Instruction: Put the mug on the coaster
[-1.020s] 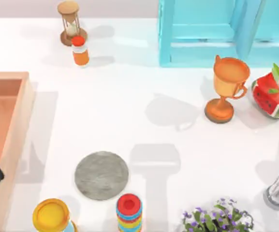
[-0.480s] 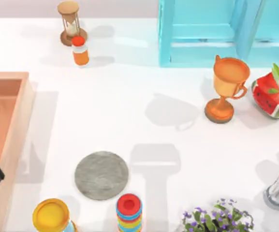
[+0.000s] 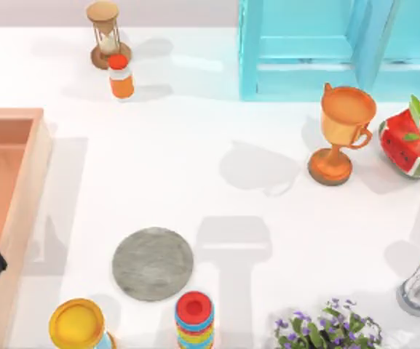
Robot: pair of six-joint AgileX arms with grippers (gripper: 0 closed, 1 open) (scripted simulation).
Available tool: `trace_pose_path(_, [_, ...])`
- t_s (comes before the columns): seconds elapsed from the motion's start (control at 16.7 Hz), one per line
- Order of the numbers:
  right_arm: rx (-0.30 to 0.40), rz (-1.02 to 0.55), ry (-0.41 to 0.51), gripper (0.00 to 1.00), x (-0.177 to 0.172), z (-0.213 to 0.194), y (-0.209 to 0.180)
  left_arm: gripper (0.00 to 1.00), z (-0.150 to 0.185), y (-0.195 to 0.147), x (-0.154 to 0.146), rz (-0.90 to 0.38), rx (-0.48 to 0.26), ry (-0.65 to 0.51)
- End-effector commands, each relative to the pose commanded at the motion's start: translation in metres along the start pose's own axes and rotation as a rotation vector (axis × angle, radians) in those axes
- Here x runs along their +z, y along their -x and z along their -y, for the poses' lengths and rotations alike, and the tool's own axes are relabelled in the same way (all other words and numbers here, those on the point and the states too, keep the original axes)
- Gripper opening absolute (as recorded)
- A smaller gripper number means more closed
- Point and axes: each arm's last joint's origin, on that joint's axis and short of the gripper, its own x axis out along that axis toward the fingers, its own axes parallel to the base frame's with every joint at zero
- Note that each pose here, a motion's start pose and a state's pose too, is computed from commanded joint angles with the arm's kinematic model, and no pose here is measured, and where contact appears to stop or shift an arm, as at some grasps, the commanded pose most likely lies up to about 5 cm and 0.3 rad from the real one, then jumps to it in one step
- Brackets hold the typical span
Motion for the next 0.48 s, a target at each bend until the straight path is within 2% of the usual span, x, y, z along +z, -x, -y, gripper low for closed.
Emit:
trace_pose_path(0.24, [0.282, -0.089, 0.309, 1.00, 0.008, 0.032, -0.012, 1.00, 0.000, 0.000, 0.000, 0.000, 0.000, 0.000])
trace_pose_path(0.36, [0.396, -0.093, 0.422, 1.00, 0.011, 0.044, -0.019, 1.00, 0.000, 0.000, 0.000, 0.000, 0.000, 0.000])
trace_pose_path(0.48, [0.476, -0.087, 0.497, 1.00, 0.013, 0.053, -0.024, 1.00, 0.000, 0.000, 0.000, 0.000, 0.000, 0.000])
